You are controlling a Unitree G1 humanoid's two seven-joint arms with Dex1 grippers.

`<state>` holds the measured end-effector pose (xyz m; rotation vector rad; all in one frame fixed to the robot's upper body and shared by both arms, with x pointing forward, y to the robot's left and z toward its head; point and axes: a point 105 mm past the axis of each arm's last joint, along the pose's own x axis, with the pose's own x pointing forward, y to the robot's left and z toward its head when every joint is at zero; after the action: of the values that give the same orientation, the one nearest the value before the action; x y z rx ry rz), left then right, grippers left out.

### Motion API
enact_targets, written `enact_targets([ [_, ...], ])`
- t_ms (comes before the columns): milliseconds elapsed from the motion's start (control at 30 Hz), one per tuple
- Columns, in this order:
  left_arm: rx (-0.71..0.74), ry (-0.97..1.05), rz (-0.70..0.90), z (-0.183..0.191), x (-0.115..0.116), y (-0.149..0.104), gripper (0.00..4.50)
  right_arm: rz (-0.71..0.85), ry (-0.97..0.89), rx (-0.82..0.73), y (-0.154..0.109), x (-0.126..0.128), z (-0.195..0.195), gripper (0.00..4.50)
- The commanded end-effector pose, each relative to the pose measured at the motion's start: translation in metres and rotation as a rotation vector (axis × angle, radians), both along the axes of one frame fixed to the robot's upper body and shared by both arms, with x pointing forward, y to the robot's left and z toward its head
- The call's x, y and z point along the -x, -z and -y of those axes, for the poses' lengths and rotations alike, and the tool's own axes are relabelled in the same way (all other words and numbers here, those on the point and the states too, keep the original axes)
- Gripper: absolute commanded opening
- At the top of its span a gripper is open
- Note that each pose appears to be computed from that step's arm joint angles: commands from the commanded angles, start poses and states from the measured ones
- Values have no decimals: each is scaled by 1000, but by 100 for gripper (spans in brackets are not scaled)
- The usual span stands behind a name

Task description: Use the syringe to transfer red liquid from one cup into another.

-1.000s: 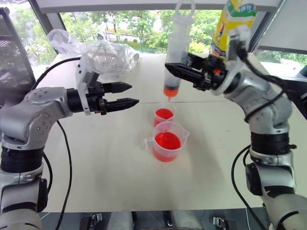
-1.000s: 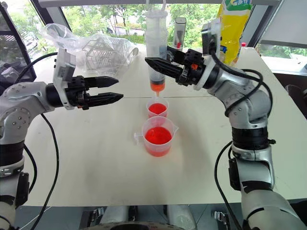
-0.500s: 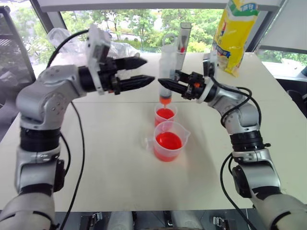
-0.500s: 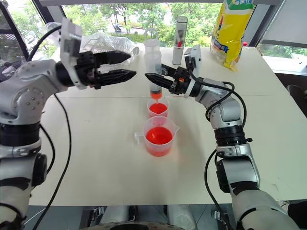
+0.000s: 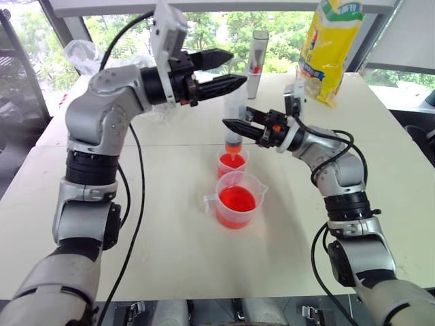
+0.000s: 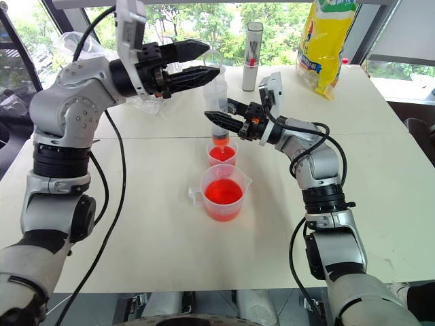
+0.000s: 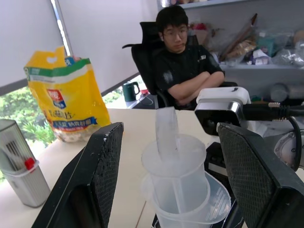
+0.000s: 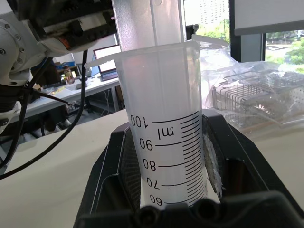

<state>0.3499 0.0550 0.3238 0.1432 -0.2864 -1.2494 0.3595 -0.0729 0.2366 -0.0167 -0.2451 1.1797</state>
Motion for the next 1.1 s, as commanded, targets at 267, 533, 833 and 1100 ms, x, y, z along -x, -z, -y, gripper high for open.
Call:
enact_targets([
  [267, 43, 18, 29, 6, 3, -18, 9, 61, -13, 1, -11, 7, -4, 144],
  [533, -28, 44, 6, 12, 6, -2, 9, 66, -20, 7, -12, 9, -4, 144],
  [833, -91, 62, -15, 15, 9, 17, 9, 81, -27, 1, -21, 11, -4, 144],
  [1100, -99, 59, -37, 15, 8, 28, 9, 113, -27, -18, -36, 12, -2, 144],
])
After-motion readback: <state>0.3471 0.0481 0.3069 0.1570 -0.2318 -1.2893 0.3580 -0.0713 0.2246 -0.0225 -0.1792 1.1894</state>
